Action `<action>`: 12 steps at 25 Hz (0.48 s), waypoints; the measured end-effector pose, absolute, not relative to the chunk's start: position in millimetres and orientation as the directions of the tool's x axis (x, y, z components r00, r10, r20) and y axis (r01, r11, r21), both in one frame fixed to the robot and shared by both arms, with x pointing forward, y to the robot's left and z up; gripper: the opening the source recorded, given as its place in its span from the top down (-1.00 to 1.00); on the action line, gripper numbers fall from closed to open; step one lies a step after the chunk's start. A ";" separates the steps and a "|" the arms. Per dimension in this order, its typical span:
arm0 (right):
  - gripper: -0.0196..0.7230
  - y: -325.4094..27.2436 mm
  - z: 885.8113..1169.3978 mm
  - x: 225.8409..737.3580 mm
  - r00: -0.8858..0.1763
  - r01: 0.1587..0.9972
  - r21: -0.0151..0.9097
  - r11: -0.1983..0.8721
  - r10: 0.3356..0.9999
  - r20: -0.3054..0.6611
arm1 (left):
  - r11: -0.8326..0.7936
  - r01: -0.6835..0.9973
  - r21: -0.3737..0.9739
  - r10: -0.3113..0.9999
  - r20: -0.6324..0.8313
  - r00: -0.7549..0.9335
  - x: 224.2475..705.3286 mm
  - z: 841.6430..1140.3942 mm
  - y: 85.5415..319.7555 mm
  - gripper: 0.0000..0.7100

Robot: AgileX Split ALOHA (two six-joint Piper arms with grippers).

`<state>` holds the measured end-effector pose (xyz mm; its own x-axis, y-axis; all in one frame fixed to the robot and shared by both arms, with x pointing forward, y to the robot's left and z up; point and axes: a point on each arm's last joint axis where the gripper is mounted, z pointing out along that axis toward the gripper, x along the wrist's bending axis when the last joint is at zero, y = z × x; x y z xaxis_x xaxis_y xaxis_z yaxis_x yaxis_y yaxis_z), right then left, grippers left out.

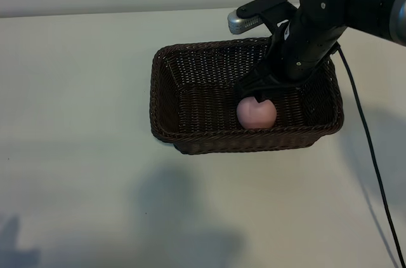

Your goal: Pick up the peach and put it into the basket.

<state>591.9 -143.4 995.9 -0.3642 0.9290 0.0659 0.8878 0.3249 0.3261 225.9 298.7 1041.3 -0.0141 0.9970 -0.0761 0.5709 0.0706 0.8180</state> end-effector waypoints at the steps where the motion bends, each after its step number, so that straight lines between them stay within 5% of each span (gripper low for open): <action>1: -0.54 -143.5 998.7 593.2 -0.360 0.888 0.329 0.322 0.931 0.061 | 0.071 0.571 0.818 0.997 -0.076 -0.014 225.9 1041.3 298.7 -0.40; 12: -0.65 -181.4 1030.8 618.2 -0.243 0.907 0.361 0.218 0.970 0.026 | 0.071 0.571 0.818 0.997 -0.076 -0.014 225.9 1041.3 298.7 -0.40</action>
<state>618.2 -181.4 1030.8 -0.2434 0.9696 0.0260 0.9068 0.2180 0.3608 225.9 298.7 1041.3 -0.0141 0.9970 -0.0761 0.5709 0.0706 0.8180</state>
